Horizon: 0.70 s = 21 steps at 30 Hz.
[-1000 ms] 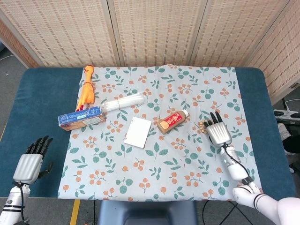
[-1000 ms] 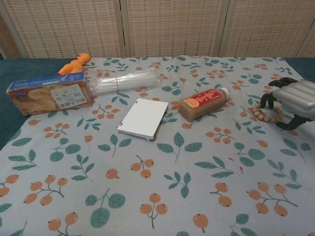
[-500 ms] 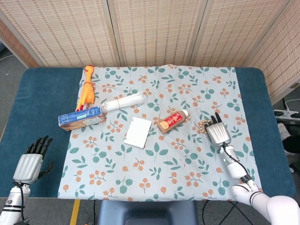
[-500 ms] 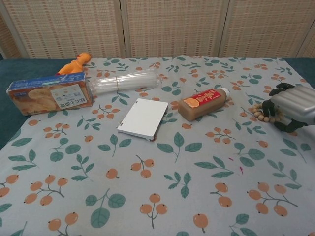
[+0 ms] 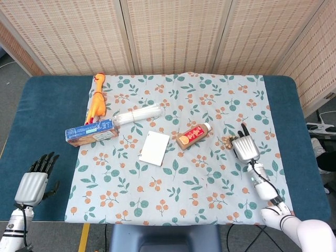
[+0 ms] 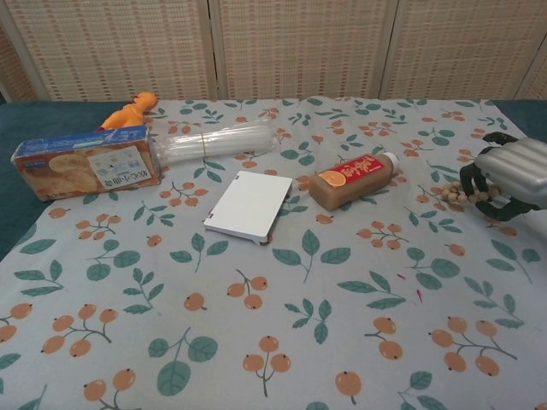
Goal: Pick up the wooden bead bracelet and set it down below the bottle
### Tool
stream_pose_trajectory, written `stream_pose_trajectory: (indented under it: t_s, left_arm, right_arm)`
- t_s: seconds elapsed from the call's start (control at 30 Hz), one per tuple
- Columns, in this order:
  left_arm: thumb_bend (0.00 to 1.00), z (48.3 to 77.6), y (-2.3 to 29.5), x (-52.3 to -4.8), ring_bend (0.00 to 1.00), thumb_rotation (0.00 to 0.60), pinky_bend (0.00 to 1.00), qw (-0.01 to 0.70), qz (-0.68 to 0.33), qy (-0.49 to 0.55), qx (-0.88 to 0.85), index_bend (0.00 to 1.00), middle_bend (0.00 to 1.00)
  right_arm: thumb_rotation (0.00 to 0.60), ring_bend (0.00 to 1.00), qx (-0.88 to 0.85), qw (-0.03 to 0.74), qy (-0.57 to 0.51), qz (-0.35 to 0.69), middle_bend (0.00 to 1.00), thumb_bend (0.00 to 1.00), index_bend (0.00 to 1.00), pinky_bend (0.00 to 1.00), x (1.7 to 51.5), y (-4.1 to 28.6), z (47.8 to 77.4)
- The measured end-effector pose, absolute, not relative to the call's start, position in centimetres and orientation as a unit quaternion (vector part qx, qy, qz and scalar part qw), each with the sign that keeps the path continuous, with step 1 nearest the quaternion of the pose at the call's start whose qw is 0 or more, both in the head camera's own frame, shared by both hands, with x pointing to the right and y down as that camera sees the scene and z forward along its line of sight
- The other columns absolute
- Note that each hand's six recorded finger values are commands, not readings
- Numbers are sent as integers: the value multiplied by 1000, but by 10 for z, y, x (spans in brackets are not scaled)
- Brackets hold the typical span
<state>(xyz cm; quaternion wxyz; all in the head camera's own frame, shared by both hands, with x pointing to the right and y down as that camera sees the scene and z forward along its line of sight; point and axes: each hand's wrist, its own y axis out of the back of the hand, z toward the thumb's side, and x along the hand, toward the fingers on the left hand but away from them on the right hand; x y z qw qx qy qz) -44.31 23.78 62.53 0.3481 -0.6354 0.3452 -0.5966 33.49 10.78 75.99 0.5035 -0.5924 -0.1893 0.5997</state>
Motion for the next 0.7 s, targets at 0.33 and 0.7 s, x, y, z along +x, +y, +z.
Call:
stream_pose_trajectory:
  t_s: [0.33, 0.7]
  left_arm:
    - [439, 625, 238, -443, 0, 600, 163, 348, -597, 345, -635, 0, 0]
    - [440, 625, 238, -443, 0, 600, 163, 348, -597, 345, -635, 0, 0]
  right_arm:
    - [600, 272, -628, 445, -243, 590, 573, 438, 693, 0, 337, 107, 756]
    - [600, 295, -764, 97, -406, 491, 575, 476, 694, 54, 308, 111, 741]
